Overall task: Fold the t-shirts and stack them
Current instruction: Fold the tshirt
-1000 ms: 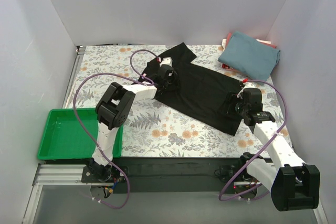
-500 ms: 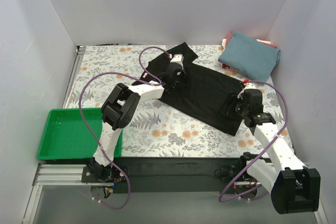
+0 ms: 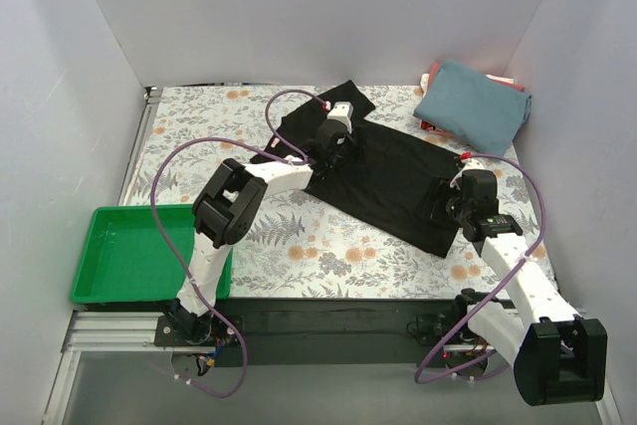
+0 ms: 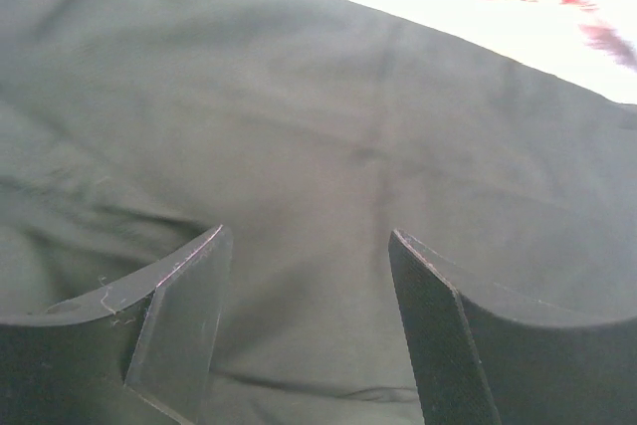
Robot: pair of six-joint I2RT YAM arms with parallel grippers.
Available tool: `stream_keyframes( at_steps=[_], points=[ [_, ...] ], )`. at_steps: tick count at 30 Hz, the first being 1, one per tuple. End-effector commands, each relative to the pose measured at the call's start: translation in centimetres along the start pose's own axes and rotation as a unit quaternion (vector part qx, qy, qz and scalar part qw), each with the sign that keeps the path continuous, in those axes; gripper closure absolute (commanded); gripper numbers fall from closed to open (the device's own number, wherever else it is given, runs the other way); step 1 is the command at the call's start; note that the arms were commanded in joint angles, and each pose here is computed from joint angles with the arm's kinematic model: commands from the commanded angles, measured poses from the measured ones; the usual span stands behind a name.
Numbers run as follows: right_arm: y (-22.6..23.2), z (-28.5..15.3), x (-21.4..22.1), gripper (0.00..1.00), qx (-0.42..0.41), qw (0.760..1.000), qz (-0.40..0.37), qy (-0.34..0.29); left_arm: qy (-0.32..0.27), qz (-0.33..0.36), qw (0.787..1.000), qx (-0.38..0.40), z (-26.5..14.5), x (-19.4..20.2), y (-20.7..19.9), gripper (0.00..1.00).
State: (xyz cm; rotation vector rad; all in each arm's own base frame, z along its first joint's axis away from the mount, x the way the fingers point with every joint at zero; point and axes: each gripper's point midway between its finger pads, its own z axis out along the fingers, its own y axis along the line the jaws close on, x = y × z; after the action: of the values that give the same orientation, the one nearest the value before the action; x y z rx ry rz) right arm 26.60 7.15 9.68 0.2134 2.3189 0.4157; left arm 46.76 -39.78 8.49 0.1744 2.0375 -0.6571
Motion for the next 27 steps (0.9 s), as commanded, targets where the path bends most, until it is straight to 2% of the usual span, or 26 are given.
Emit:
stream_keyframes(
  at_steps=[1, 7, 27],
  points=[
    [0.1, 0.3, 0.2, 0.33, -0.004, 1.0, 0.002, 0.0, -0.033, 0.005, 0.998, -0.06, -1.4, -2.9, 2.9, 0.37],
    [0.1, 0.5, 0.3, 0.33, -0.006, 1.0, 0.002, 0.002, -0.024, -0.012, 0.997, -0.072, -1.1, -2.8, 5.5, 0.37],
    [0.2, 1.0, 1.1, 0.33, -0.013, 1.0, 0.005, 0.017, 0.006, -0.007, 0.995, -0.101, 0.0, -1.0, 7.3, 0.37]
  ],
)
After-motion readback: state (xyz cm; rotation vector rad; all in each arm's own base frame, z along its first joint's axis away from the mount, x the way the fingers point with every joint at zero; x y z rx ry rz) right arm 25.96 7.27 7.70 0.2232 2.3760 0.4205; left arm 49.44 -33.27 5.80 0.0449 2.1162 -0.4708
